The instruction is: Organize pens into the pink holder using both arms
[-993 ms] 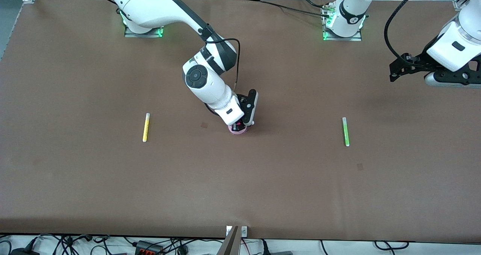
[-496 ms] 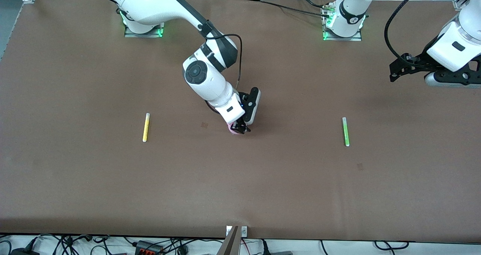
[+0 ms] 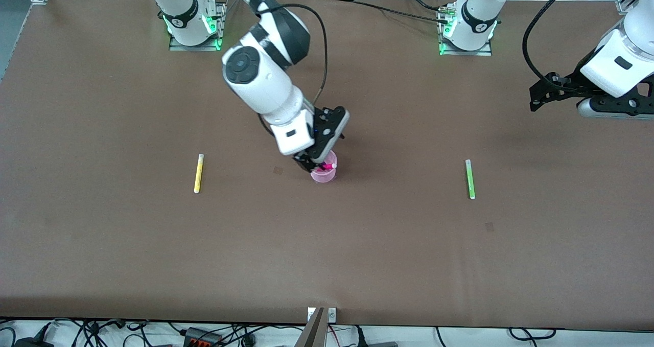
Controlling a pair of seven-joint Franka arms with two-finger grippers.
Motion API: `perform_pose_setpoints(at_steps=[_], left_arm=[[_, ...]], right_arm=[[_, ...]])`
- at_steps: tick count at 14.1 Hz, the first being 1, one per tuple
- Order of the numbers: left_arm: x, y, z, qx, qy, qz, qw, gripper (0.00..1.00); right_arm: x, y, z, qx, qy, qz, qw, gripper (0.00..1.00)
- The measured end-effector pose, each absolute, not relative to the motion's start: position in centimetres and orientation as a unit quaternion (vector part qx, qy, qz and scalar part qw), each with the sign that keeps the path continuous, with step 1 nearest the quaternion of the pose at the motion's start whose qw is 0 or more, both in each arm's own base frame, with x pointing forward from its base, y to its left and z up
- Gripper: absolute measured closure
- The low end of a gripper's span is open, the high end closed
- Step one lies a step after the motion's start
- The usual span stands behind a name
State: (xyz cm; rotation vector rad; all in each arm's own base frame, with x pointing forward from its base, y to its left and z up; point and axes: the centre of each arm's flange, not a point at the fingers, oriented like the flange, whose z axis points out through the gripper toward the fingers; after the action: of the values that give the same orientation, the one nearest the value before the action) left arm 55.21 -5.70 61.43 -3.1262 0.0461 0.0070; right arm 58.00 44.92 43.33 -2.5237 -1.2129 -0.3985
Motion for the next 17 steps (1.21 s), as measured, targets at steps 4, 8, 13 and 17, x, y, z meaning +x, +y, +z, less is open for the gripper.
perform_pose_setpoints(at_steps=[4,8,13,17], left_arm=[[55.2,-5.7,61.4,-1.0,0.015,0.002,0.008,0.0],[55.2,-5.7,61.4,-1.0,0.015,0.002,0.008,0.0],[55.2,-5.7,61.4,-1.0,0.015,0.002,0.008,0.0],[55.2,-5.7,61.4,-1.0,0.014,0.002,0.008,0.0]], right_arm=[[60.7,36.6,44.6,-0.944,-0.296,-0.045,0.139,0.0],[63.3,26.1,43.0,-0.972,-0.207,0.052,0.1,0.0],[64.3,17.1,43.7,-0.988,-0.114,0.097,0.033,0.0],[65.4,12.5,46.4,-0.993,-0.091,0.065,-0.03,0.0]])
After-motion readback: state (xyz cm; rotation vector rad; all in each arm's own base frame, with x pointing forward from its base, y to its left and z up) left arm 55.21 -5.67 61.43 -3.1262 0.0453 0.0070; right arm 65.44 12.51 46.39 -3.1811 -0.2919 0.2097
